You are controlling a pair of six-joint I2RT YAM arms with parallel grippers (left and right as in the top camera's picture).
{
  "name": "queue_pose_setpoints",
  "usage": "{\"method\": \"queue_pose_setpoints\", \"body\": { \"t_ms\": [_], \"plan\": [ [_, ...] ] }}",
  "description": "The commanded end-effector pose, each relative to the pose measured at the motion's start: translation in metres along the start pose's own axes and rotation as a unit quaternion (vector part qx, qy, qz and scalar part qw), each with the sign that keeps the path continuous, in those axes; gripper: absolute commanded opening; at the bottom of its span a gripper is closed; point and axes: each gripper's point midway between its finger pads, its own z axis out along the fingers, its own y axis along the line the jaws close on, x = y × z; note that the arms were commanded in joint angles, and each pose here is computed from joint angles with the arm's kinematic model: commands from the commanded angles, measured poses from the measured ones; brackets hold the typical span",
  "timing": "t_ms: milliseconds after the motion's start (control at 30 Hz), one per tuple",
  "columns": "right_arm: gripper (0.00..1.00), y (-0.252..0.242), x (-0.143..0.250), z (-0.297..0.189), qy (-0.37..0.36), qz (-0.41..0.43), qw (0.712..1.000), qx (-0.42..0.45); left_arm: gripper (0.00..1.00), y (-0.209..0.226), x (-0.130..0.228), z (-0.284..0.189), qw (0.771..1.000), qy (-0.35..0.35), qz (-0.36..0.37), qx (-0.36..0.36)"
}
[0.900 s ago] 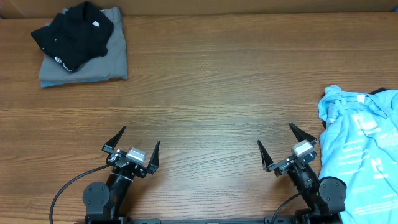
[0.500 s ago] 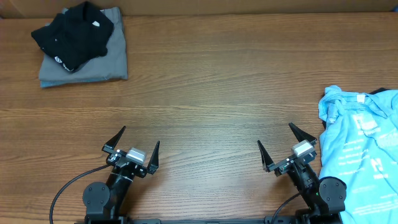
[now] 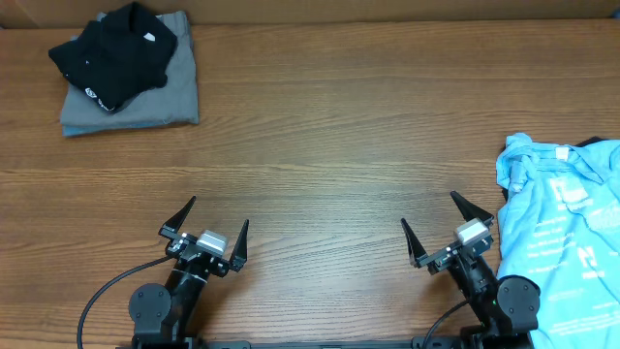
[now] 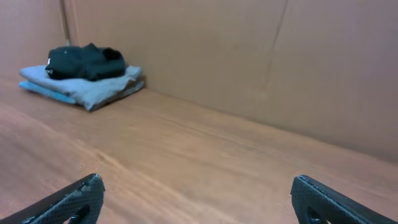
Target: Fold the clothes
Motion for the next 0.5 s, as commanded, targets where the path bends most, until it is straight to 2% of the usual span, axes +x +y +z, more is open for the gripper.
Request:
{"method": "queue_pose_setpoints", "body": {
  "t_ms": [0, 133, 467],
  "plan": [
    [1.0, -0.004, -0.011, 0.0, -0.026, -0.024, 0.999, 0.013, 1.0, 0.0, -0.001, 0.0, 1.0, -0.002, 0.009, -0.001],
    [1.0, -0.003, 0.001, 0.0, -0.003, -0.016, 1.0, 0.009, 1.0, 0.0, -0.001, 0.0, 1.0, -0.003, 0.009, -0.001],
    [1.0, -0.001, 0.0, 0.0, -0.004, -0.005, 1.0, 0.003, 1.0, -0.004, -0.002, 0.0, 1.0, -0.006, 0.009, 0.009]
  ]
}}
